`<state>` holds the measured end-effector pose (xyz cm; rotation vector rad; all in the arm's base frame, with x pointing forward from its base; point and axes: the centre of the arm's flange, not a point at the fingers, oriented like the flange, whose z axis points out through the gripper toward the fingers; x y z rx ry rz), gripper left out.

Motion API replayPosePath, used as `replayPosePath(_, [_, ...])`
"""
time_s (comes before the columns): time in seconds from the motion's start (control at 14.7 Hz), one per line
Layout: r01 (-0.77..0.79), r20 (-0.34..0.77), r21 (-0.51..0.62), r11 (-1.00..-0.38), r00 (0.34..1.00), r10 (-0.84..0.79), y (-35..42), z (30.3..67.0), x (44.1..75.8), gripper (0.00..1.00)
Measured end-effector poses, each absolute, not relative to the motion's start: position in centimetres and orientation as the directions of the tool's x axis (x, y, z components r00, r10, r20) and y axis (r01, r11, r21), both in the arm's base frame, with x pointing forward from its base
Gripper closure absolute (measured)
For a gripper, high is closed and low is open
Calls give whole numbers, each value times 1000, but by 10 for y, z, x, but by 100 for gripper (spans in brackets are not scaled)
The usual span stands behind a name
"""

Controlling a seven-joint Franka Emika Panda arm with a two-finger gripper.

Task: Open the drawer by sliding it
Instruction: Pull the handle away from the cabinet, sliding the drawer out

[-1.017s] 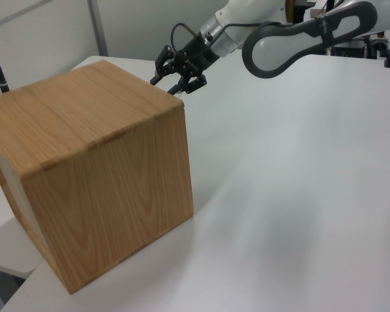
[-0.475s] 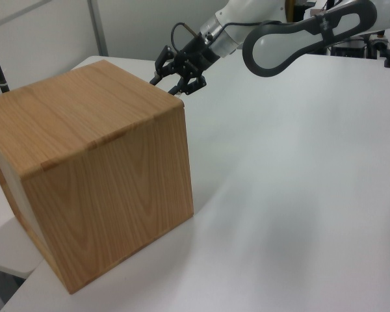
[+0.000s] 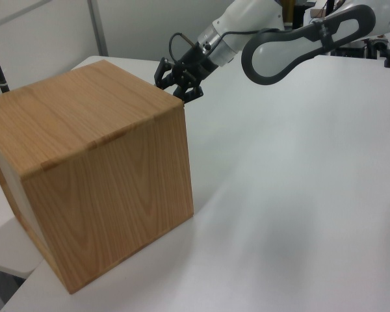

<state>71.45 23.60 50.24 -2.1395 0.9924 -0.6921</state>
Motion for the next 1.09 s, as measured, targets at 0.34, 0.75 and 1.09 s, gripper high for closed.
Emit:
replayPosePath(0.34, [-420,208,-748,-514,587,-782,239,505,714,81])
replayPosePath(0.75, [-419,215,-744,-520,586,-781,231,505,714,81])
replayPosePath(1.09, [-449,226,-720,-529,569,-790,198,509,698,81])
